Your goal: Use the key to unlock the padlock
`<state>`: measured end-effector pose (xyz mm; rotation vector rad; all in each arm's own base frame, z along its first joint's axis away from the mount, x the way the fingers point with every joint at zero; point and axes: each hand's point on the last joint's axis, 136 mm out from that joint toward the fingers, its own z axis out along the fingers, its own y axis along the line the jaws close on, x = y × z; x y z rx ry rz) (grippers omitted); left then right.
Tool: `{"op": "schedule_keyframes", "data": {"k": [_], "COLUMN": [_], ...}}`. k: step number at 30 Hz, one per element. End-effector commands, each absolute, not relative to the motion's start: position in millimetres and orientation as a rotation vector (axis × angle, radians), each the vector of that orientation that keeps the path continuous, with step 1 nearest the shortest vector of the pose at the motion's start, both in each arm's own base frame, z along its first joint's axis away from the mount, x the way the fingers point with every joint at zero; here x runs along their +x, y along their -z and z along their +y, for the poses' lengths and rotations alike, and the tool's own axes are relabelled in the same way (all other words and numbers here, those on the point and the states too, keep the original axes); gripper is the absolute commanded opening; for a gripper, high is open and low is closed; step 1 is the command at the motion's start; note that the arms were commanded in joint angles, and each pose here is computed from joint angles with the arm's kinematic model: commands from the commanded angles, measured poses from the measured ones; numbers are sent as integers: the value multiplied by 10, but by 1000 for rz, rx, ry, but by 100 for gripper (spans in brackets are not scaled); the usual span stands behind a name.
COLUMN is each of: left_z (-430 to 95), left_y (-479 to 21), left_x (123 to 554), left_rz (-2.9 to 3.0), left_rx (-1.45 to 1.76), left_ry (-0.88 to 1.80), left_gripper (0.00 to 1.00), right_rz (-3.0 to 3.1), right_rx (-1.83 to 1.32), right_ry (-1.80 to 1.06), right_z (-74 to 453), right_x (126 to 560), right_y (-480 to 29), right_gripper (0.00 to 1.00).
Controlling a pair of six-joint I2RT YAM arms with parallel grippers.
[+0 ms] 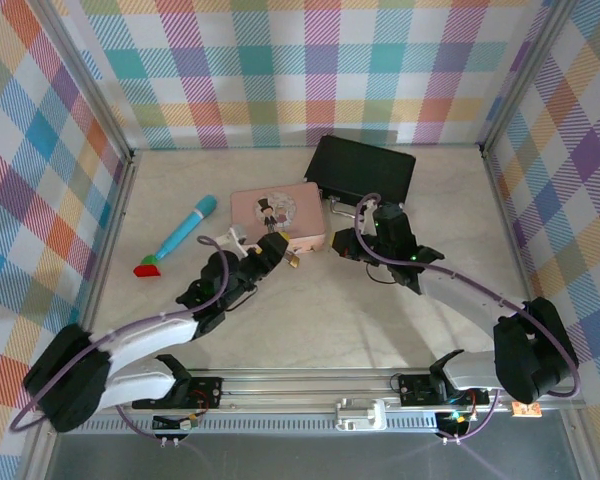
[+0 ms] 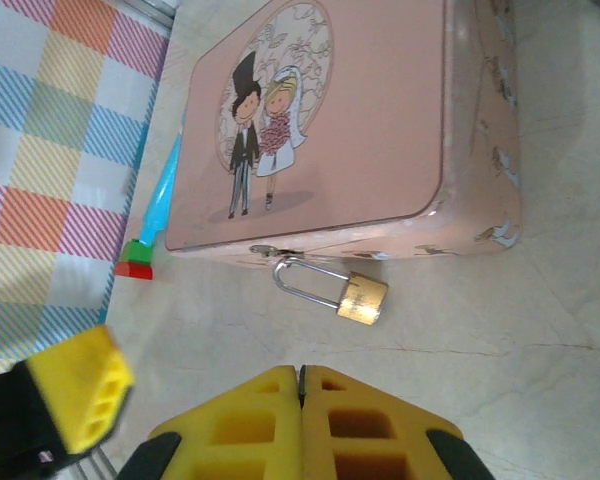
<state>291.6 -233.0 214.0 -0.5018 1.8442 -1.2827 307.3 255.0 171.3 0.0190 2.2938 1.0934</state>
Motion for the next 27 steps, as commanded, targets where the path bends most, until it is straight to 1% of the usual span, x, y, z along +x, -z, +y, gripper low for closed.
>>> {"op": "schedule_keyframes", "data": {"k": [1, 5, 10, 16, 19, 22, 24, 27], "left_z": [-2111, -2313, -2643, -2887, -2958, -2998, -2995, -3011], "left_y": [-1877, -2034, -2269, -2482, -2452, -2422, -2441, -2472], "left_x": [2833, 2852, 3003, 3147, 3207, 3259, 3288, 3323], "left_rz": [1987, 1997, 1898, 1792, 1774, 1743, 1707, 1690], "left_rx": [-506, -424, -369, -352, -387, -427, -447, -456], "left_ry": [1058, 1135, 1310, 1397, 1433, 1476, 1497, 1505], "left_gripper": [74, 74, 68, 67, 62, 53, 48, 45], "right_rz": [2214, 2157, 2052, 2019, 2004, 1993, 1999, 1979], "right_rx": [36, 67, 232, 366, 398, 428, 444, 464], "right_ry": [-1144, -1222, -1337, -1414, -1455, -1486, -1488, -1502], "right_z": [2630, 2731, 2769, 2821, 2867, 2899, 2905, 2893], "right_x": [3112, 3140, 3215, 3259, 3269, 3279, 3285, 3295], "right_y": [-1940, -2086, -2258, -2299, -2295, -2273, -2238, -2215], "right_gripper": [0, 0, 0, 0, 0, 0, 0, 0]}}
